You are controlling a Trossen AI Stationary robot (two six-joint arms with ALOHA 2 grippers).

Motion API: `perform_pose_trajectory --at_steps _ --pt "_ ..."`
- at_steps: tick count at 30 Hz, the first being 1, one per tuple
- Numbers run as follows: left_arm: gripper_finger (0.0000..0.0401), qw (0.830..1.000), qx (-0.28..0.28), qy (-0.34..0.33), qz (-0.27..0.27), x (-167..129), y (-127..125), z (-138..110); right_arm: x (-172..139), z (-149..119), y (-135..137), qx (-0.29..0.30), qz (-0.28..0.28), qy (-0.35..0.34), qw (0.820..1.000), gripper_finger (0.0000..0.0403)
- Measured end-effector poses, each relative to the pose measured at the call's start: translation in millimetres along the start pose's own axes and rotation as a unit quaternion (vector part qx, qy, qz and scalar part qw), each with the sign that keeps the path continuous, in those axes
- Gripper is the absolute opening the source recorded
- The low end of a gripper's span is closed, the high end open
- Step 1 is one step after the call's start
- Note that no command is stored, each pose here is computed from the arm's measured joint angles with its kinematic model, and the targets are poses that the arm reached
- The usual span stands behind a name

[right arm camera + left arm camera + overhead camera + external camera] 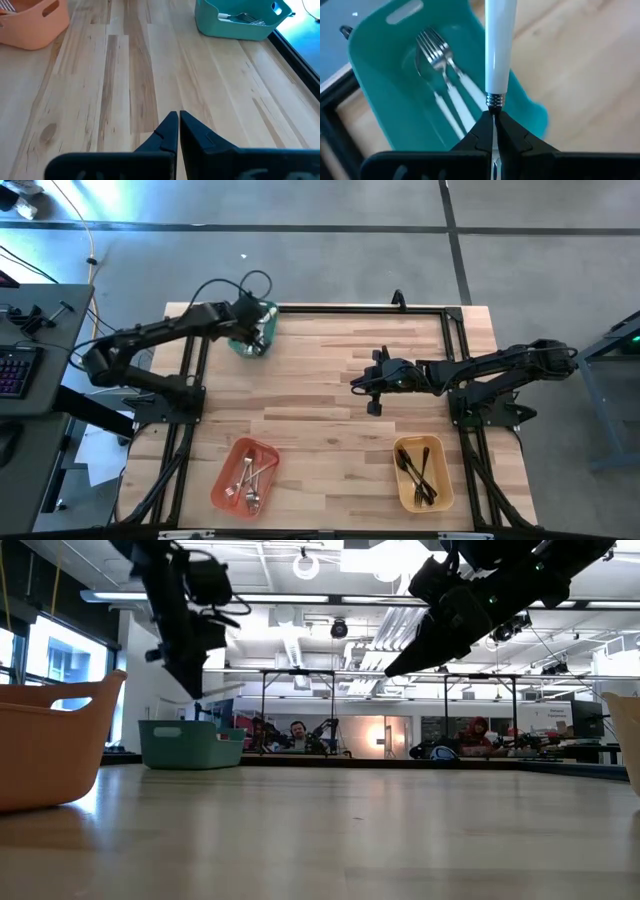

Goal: Sort silverware by color (type)
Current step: Put the white fork into the green bin

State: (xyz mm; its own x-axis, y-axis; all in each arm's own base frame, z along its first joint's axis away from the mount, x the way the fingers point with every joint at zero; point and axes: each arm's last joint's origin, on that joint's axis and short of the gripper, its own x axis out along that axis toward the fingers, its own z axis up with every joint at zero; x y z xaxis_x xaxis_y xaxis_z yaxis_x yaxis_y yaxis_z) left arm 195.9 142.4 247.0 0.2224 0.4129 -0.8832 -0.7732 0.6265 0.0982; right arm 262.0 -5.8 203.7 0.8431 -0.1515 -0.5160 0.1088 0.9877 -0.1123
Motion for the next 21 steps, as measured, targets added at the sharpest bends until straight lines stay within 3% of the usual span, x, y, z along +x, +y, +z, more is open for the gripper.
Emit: perform_pose_trajectory --at_steps 6,21 --pt "0.0001 0.998 -0.052 -0.011 0.014 26.0 26.3 -0.8 0.0 0.0 0.0 0.000 0.000 0.000 1.000 0.0000" --pt "0.0016 0.998 -0.058 -0.033 -0.002 48.8 36.5 -13.2 0.0 0.0 0.0 -0.004 0.000 0.000 1.000 0.0000"
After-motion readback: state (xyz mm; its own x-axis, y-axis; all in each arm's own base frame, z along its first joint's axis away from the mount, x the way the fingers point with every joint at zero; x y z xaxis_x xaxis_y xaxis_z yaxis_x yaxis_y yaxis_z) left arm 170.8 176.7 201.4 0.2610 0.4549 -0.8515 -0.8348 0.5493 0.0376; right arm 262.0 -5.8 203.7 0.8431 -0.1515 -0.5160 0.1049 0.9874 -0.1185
